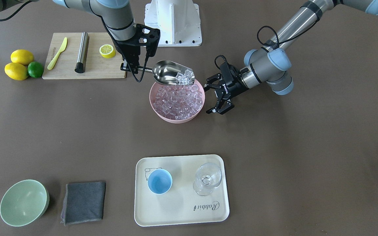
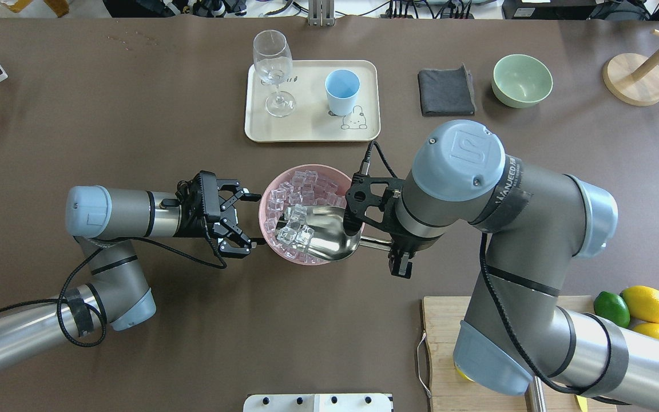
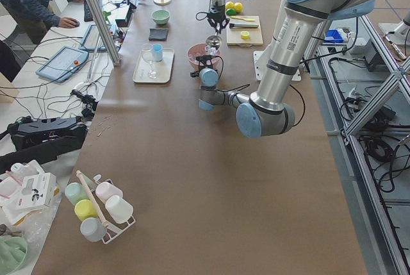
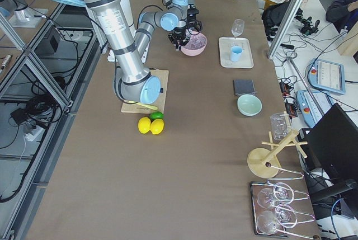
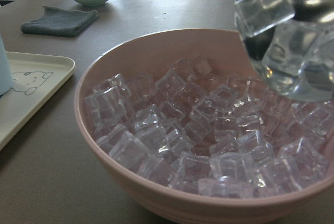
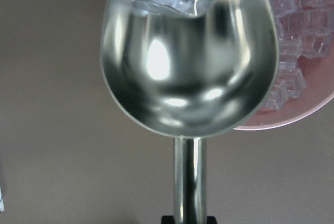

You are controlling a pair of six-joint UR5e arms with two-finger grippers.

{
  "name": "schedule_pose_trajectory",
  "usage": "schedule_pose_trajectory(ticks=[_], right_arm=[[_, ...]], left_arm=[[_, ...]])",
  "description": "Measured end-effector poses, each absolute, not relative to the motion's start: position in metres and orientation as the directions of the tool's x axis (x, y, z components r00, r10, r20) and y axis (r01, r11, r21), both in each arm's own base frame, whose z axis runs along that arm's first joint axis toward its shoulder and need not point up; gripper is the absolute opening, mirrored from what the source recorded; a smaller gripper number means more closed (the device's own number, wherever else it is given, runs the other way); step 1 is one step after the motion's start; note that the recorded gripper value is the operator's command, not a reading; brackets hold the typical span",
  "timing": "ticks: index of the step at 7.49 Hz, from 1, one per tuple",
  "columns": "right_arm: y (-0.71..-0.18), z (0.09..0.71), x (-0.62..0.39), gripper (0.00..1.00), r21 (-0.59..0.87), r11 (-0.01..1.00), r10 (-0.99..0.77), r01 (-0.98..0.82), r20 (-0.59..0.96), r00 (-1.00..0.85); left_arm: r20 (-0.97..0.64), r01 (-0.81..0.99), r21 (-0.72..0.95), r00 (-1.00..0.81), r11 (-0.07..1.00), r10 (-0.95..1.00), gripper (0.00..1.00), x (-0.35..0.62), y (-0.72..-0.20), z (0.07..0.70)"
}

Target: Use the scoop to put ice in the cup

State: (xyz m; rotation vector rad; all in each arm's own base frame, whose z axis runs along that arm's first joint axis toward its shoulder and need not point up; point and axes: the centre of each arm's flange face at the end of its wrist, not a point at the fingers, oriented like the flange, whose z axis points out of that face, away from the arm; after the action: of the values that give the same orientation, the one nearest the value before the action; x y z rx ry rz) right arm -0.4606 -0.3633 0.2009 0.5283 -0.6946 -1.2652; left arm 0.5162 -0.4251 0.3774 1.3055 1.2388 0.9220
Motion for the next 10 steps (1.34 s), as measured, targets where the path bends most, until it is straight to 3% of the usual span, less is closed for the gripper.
schedule_pose_trajectory(ticks=[5, 6, 10], right_arm=[[-0.38, 0.2, -0.4, 0.0, 0.815, 0.244, -0.968, 0.525, 0.176, 0.177], [-0.391, 0.201, -0.389, 0.0, 0.812, 0.286, -0.957, 0.509, 0.215, 0.195], [-0.441, 0.227, -0.362, 0.0, 0.661, 0.627, -0.776, 0.412, 0.479, 0.411]], left_arm=[[-0.126, 0.154, 0.983, 0.154, 0.102, 0.98, 0.98, 0.515, -0.426, 0.378], [-0.126, 0.154, 0.983, 0.154, 0.102, 0.98, 0.98, 0.515, -0.426, 0.378], [-0.135, 0.134, 0.984, 0.164, 0.114, 0.977, 0.98, 0.513, -0.431, 0.38]])
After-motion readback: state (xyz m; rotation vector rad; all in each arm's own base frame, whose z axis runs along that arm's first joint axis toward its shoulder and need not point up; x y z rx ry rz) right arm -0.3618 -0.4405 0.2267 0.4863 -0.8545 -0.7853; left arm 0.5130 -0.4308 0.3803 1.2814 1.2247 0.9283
